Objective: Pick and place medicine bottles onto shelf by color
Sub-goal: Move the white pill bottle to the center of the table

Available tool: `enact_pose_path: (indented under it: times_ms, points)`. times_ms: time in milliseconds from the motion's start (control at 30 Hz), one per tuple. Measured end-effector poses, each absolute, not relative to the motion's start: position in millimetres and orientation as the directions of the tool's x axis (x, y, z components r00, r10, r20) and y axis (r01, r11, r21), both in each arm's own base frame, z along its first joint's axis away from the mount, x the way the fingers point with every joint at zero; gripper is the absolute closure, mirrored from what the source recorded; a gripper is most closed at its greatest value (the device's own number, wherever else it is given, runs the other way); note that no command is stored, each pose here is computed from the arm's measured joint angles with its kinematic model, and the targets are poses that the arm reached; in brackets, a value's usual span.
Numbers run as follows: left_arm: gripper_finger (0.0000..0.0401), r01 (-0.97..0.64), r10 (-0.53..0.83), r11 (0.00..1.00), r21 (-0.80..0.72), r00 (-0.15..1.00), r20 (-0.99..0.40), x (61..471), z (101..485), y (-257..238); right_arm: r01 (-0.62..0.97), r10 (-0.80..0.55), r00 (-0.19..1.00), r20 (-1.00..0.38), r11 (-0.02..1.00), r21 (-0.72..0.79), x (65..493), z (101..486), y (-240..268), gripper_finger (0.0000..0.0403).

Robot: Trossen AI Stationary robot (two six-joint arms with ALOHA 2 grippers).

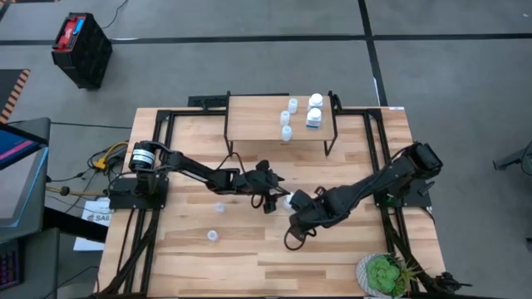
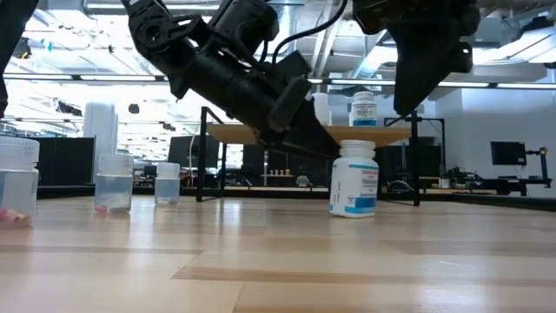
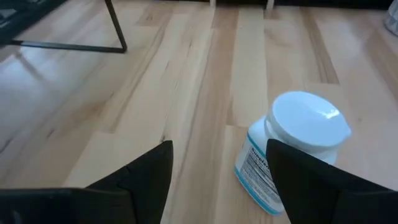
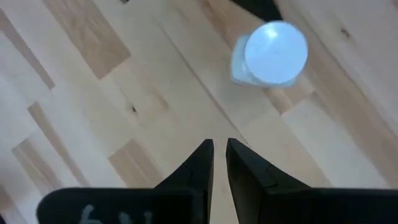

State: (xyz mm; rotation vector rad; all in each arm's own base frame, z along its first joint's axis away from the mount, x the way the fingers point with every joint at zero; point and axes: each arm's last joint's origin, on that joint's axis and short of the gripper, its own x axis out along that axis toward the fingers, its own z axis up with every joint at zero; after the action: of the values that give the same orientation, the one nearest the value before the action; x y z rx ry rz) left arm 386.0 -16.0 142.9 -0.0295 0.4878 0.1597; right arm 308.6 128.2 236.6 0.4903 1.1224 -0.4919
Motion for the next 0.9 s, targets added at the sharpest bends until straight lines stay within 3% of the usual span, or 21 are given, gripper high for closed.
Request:
enact_pose_path:
  times_ms: [167, 500, 733, 900]
  points:
    - [0.0156, -0.139, 0.141, 0.989, 0.044, 0.838, -0.527, 388.8, 157.8, -22.3, 0.583, -0.121, 0.340, -0.933, 0.805, 0.108, 303.8, 236.7, 134.2, 0.0333]
    - [0.0156, -0.236, 0.333, 0.942, 0.239, 0.747, -0.575, 370.2, 218.3, -19.9, 0.567, -0.121, 0.336, -0.934, 0.818, 0.098, 300.3, 236.5, 139.9, 0.0333]
    - [0.0156, -0.167, 0.239, 0.971, 0.172, 0.738, -0.631, 326.5, 266.2, -25.8, 0.582, -0.131, 0.356, -0.925, 0.806, 0.110, 304.3, 235.0, 138.9, 0.0333]
    - [0.0156, -0.161, 0.225, 0.974, 0.158, 0.718, -0.659, 285.4, 296.4, -34.6, 0.629, -0.139, 0.360, -0.923, 0.766, 0.130, 325.9, 207.7, 139.6, 0.0333]
